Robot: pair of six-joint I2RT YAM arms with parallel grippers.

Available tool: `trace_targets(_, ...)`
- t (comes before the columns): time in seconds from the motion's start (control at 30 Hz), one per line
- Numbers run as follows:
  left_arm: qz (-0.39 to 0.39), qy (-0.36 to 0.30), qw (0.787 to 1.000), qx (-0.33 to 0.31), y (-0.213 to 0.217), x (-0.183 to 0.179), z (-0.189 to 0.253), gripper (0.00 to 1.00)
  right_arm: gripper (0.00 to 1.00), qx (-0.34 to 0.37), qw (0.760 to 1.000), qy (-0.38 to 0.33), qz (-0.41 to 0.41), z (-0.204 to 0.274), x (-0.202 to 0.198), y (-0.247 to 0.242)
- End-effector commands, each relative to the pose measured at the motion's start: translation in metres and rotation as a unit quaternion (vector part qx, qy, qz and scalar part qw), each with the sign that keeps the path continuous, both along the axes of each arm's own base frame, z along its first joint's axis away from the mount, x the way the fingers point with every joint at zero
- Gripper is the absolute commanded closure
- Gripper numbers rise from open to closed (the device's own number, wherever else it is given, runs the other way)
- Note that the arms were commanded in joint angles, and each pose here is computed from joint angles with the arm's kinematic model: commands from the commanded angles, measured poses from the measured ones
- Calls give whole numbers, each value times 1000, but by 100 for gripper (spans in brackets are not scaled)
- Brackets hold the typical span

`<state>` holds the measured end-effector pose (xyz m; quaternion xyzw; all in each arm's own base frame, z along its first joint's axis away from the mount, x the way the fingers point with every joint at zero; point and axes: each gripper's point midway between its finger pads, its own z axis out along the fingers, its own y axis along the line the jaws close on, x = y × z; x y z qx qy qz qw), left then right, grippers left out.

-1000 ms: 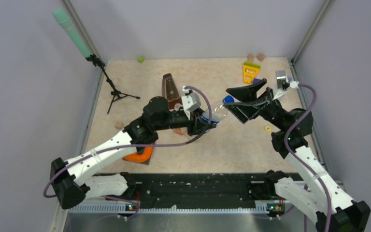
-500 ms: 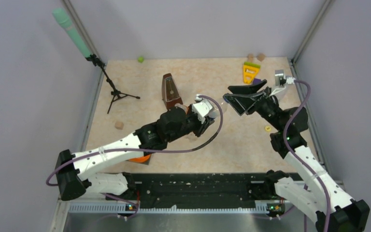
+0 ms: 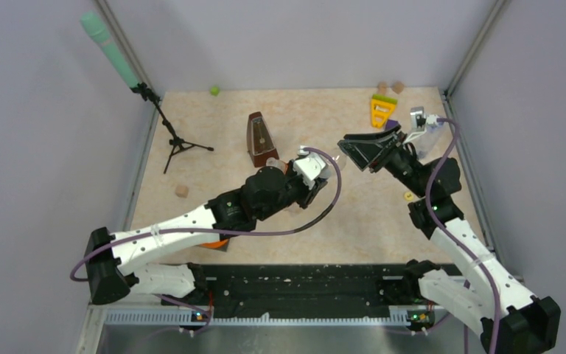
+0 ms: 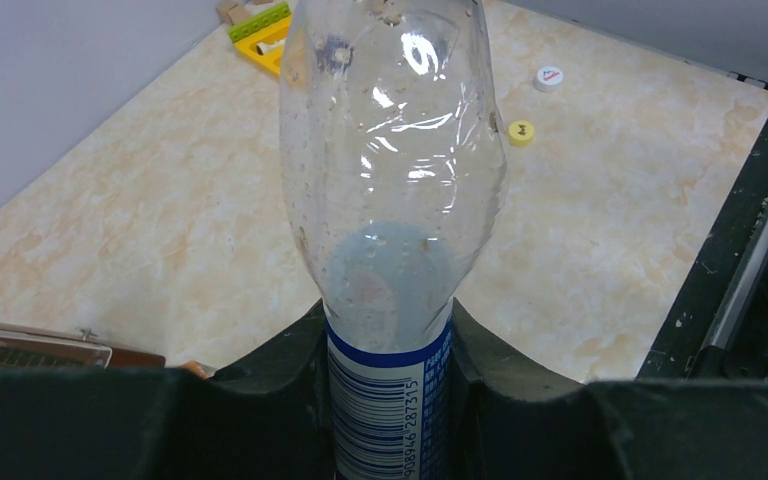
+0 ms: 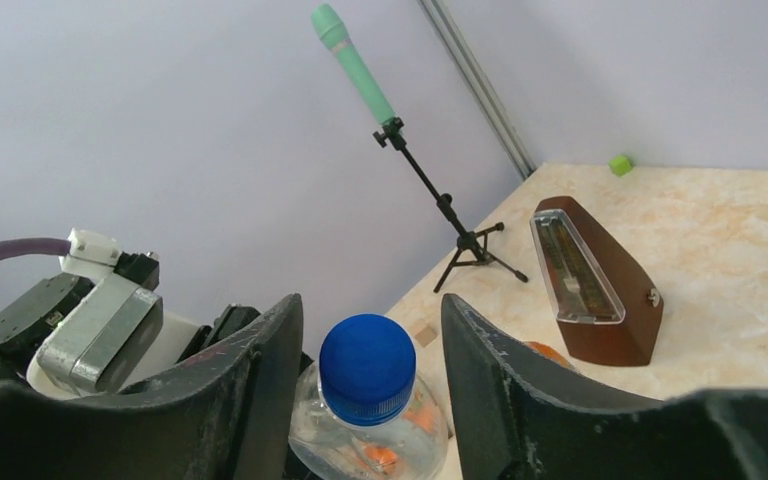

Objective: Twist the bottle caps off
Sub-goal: Unscrew the bottle cap from the plastic bottle.

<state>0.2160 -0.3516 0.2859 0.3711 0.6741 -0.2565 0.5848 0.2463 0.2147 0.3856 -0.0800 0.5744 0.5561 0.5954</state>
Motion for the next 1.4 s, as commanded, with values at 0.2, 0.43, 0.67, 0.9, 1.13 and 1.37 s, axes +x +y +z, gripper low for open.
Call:
trace_targets(0.2,7,-28,999,-40,-4,3,33,100,86,11,1000,-22,8,12,-6,1)
trace_targets(0.43,-18,-24,998,-50,-4,-2,33,100,100,7,996,-67,60,17,-26,10)
trace_targets(0.67,-261,83,954,-121,10,-38,47,100,100,-17,972,-175,155,38,-72,18)
trace_targets(0.9,-408,136,891,-145,21,-68,60,100,100,-26,944,-246,219,54,-111,17)
trace_targets(1.13,-471,180,852,-140,20,-80,53,100,100,-11,939,-267,219,68,-121,12)
trace_targets(1.37,-470,183,849,-154,26,-86,50,100,100,-18,905,-313,288,68,-149,11)
